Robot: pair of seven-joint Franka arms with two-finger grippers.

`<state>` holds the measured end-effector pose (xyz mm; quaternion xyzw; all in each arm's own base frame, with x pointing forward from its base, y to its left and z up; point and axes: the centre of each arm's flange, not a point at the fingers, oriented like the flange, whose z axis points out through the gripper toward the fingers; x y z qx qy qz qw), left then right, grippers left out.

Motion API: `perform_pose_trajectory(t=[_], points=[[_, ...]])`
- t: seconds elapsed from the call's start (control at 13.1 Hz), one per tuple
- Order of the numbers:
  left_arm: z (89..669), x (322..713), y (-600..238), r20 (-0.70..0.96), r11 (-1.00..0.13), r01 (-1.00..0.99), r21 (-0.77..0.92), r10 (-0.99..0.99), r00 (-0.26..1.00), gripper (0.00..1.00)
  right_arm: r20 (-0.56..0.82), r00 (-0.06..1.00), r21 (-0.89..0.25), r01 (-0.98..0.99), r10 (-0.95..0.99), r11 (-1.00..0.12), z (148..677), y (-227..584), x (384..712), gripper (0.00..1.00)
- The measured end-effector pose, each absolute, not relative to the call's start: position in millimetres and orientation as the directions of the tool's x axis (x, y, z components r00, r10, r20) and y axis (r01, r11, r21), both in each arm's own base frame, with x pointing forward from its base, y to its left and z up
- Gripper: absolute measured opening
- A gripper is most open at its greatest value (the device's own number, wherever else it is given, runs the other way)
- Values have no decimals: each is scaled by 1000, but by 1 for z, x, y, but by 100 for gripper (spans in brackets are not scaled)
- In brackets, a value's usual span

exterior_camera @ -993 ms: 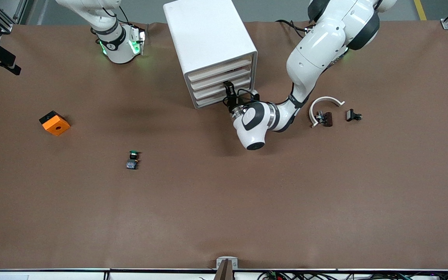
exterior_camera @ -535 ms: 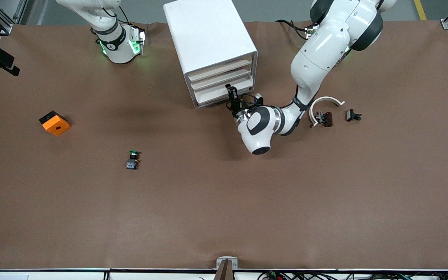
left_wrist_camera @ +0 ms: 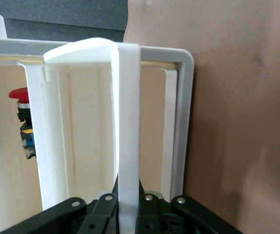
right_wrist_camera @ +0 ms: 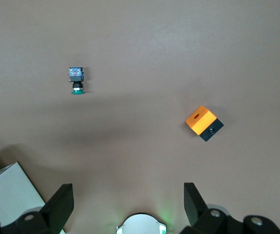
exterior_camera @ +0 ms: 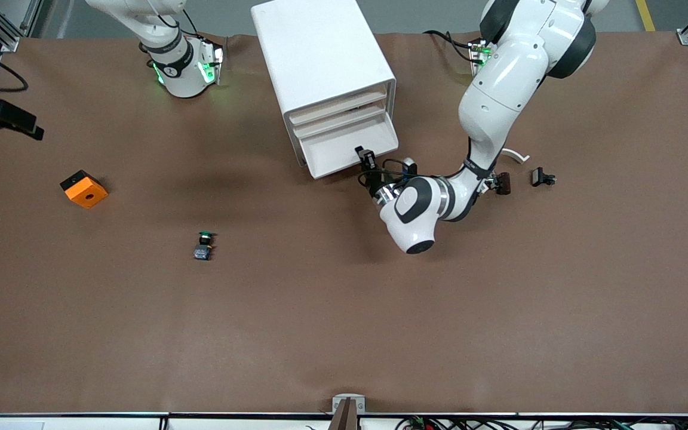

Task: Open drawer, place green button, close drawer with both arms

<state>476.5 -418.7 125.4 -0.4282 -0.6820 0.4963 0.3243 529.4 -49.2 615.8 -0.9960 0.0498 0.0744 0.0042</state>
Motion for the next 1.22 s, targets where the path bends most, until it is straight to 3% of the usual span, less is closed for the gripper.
perform_pose_trajectory(t=[0.46,0.92,1.22], points=[[136,529,-375,0,175,297,-939,862,-507,7,-214,972,1,-96,-94,-995,571,-54,557,100],[142,566,-333,-22,198,308,-930,809,-588,10,-199,975,46,-89,-97,-995,561,-61,568,100],[145,594,-303,-74,214,383,-899,787,-613,56,-156,983,2,-97,-96,-995,551,-48,578,100]])
